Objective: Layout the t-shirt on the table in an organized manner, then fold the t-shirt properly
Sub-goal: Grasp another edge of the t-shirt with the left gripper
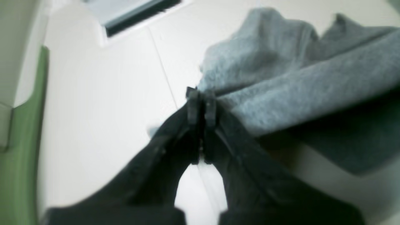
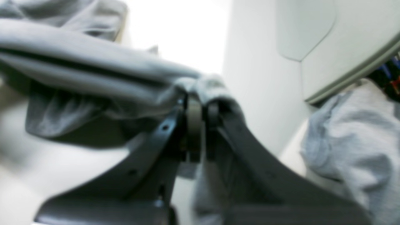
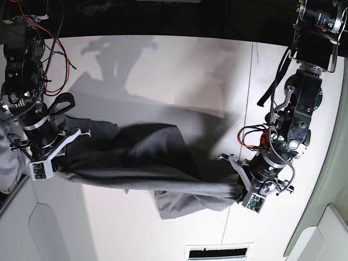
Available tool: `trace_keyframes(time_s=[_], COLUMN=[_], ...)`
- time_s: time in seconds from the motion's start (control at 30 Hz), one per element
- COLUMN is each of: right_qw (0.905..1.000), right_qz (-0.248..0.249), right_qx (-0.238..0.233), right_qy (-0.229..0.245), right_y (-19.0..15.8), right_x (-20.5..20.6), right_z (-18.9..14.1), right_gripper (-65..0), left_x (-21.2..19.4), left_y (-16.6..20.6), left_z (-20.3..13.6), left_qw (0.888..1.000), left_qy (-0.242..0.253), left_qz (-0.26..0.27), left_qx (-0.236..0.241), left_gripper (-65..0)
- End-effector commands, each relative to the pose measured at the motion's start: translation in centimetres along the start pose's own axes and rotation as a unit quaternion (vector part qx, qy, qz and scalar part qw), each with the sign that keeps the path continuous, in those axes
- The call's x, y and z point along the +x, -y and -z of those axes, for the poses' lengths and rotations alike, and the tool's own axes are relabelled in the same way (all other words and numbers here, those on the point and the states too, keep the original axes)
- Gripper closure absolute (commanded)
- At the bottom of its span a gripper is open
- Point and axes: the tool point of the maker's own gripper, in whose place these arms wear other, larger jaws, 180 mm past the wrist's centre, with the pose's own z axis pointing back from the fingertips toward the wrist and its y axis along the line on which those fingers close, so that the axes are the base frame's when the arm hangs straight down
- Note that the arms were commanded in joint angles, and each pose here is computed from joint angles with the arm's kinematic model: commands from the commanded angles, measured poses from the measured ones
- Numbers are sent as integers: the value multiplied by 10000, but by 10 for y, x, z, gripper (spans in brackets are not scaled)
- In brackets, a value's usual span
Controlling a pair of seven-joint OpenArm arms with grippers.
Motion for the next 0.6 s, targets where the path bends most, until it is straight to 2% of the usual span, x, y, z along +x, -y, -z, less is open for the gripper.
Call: trace_keyframes(time_s=[0.0,0.13,0.3,0.37,0.47,0.5,0.57], right_qw=[9994,9986,9983,9985,9984,9984,9965], right_qz=[-45,29,102,152,395,494,835], right_qx=[-179,-308,-396,-373,-349,-259,-17], right_qy=[297,435,417,379,221,116,-52], right_y=[15,32,47,54,66,67,63], right_x=[20,27,21,21,15,9,0], right_z=[-4,-8,4,20,48,57,73], right_gripper=[0,0,0,0,0,-77,-276], left_x=[31,46,46,40,16,4,-20], left_y=[-17,-27,-24,-18,-14,-9,2], left_z=[-5,-14,-2,17,48,56,68], left_qw=[9987,9960,9956,9972,9998,9999,9987], left_qy=[398,569,740,611,150,-20,-326], left_qz=[196,541,478,427,160,85,-27], left_qx=[252,415,316,99,-35,-135,-395], left_gripper=[0,0,0,0,0,-29,-180])
